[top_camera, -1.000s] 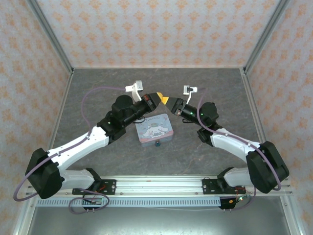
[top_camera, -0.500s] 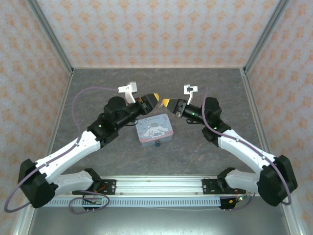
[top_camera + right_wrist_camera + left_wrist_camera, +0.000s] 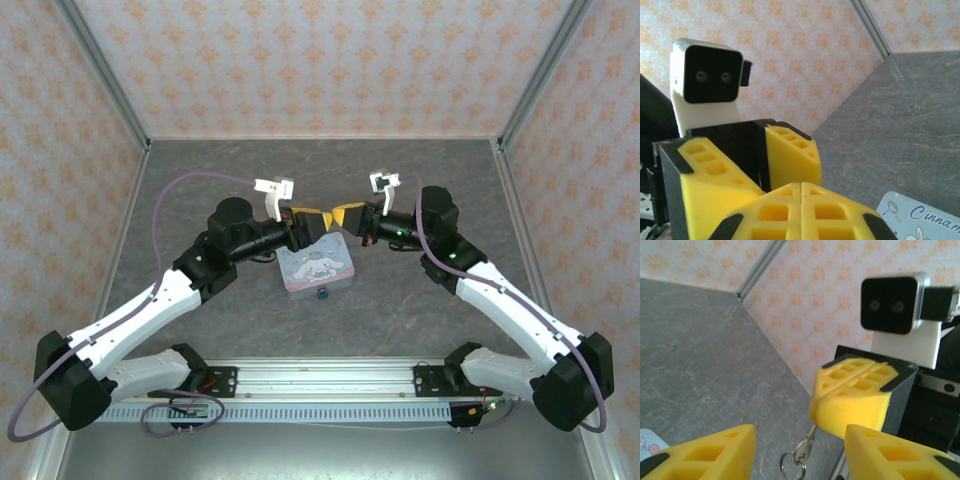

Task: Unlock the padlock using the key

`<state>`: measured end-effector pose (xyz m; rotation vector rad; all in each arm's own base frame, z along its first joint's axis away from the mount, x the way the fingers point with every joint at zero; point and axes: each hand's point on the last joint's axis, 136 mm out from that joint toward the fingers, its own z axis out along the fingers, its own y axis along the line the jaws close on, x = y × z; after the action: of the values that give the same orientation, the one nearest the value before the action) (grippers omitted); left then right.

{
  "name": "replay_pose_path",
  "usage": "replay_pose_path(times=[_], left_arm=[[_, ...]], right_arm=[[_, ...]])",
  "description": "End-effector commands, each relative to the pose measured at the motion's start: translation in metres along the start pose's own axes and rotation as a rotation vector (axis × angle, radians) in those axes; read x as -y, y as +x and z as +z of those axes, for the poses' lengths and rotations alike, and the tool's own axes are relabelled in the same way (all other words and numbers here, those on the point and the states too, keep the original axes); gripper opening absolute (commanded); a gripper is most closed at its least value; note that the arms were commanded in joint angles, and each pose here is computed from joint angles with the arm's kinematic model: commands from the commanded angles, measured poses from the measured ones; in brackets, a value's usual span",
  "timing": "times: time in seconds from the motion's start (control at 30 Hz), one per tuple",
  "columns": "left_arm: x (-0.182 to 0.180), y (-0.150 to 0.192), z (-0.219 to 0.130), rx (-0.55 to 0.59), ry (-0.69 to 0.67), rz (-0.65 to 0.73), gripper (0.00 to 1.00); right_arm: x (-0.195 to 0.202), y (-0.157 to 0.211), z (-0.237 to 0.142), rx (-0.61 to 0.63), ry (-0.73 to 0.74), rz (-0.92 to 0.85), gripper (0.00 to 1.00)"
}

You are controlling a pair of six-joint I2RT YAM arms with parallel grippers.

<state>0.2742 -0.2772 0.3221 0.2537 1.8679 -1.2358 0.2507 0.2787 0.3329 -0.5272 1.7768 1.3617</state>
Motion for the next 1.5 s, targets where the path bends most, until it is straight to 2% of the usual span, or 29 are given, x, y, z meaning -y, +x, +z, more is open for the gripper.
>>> replay_pose_path(times=[0.0,0.13,0.4,0.6,1.0,1.13,1.33,1.47], left_arm=[[0.004,0.006,0.002,-0.033,0.042,0.039,0.5],[0.003,0.009,0.006,-0.048,0.045,0.03,0.49],[-0.001,0.014,0.008,-0.064,0.038,0.027,0.38],[-0.004,0.016,0.009,-0.071,0.027,0.025,0.38],[-0.006,0.016,0.008,-0.066,0.019,0.018,0.06],[-0.009,0.015,0.008,-0.053,0.0,0.01,0.01],[-0.018,0.007,0.006,0.016,-0.04,-0.047,0.0],[-0.014,-0.003,0.006,0.094,0.003,-0.124,0.0]], right_arm=[[-0.024,-0.016,-0.006,0.029,-0.064,-0.065,0.0],[-0.028,-0.02,-0.007,0.045,-0.077,-0.063,0.0],[-0.03,-0.027,-0.009,0.085,-0.081,-0.054,0.0],[-0.032,-0.031,-0.01,0.104,-0.091,-0.049,0.0],[-0.028,-0.031,-0.012,0.12,-0.069,-0.037,0.0],[-0.021,-0.029,-0.012,0.113,-0.038,-0.025,0.06],[-0.014,-0.029,-0.018,0.153,-0.005,0.011,0.32],[-0.019,-0.03,-0.021,0.209,-0.068,0.06,0.38]])
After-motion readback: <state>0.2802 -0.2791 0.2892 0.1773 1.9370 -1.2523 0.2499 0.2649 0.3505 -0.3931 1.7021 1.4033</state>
